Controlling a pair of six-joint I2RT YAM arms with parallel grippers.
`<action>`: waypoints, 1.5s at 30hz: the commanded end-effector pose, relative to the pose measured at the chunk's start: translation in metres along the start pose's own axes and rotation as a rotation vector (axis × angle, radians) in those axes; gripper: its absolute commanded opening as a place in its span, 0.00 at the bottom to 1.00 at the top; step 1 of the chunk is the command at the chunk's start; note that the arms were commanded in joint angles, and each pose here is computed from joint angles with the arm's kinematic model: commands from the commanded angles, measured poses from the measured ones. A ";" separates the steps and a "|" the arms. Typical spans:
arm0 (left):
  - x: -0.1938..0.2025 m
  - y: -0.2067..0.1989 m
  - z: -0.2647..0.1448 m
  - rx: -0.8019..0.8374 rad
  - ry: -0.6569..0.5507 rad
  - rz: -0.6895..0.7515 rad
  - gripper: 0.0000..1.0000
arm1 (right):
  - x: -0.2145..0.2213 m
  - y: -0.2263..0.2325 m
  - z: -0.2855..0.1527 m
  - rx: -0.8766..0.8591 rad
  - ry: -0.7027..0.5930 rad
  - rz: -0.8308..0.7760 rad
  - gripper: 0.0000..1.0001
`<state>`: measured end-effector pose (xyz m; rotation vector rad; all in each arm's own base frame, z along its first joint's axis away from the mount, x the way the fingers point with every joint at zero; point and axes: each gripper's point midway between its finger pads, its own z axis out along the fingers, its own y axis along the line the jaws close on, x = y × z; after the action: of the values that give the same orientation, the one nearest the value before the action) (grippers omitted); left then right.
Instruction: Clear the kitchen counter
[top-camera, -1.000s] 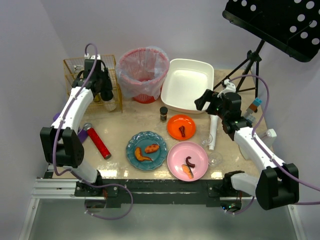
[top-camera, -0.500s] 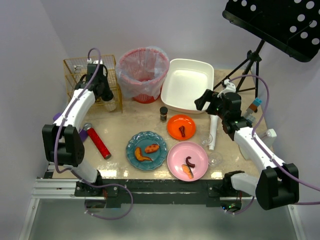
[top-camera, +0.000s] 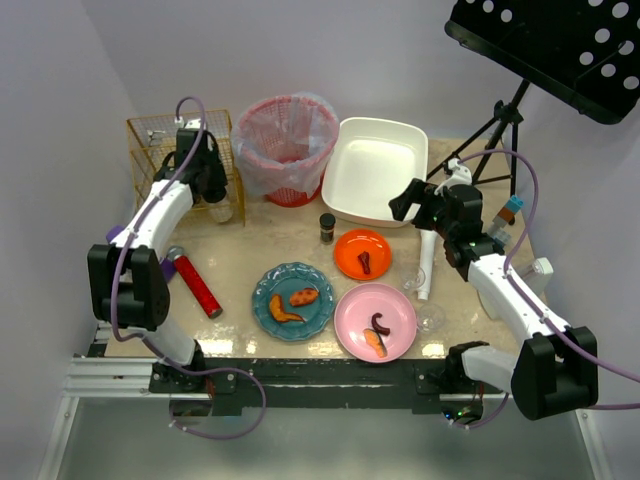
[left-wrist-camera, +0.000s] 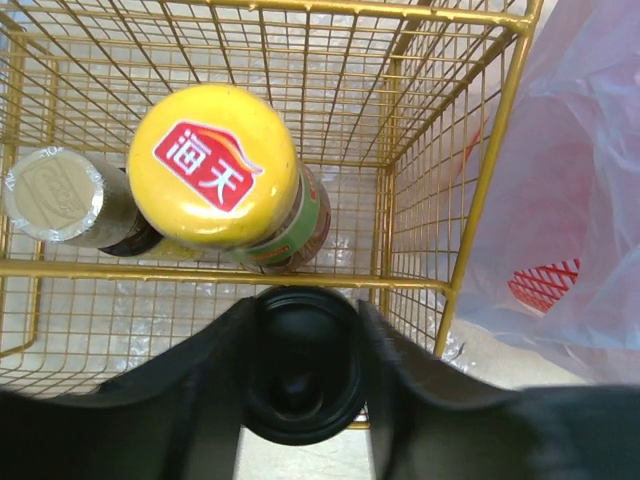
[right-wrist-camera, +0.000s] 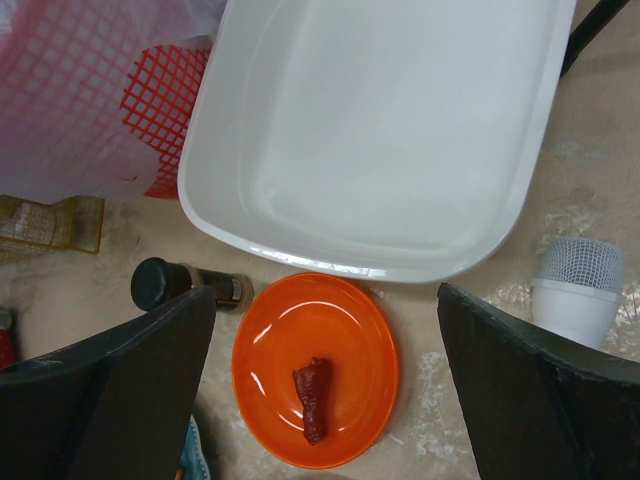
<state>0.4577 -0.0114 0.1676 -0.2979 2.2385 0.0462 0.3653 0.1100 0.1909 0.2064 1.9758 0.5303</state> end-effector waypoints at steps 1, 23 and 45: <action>0.014 0.010 -0.013 -0.031 0.067 0.007 0.58 | -0.016 0.007 -0.002 -0.016 -0.039 -0.003 0.97; 0.048 -0.088 -0.170 0.283 0.019 -0.005 0.79 | -0.020 0.006 0.002 -0.005 -0.053 0.006 0.97; 0.117 -0.253 -0.117 0.417 -0.037 0.068 1.00 | -0.022 0.004 -0.014 0.010 -0.073 0.011 0.97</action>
<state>0.3321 -0.2844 0.1469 0.0437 2.2520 -0.3626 0.3608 0.1052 0.2017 0.2256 1.9495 0.5178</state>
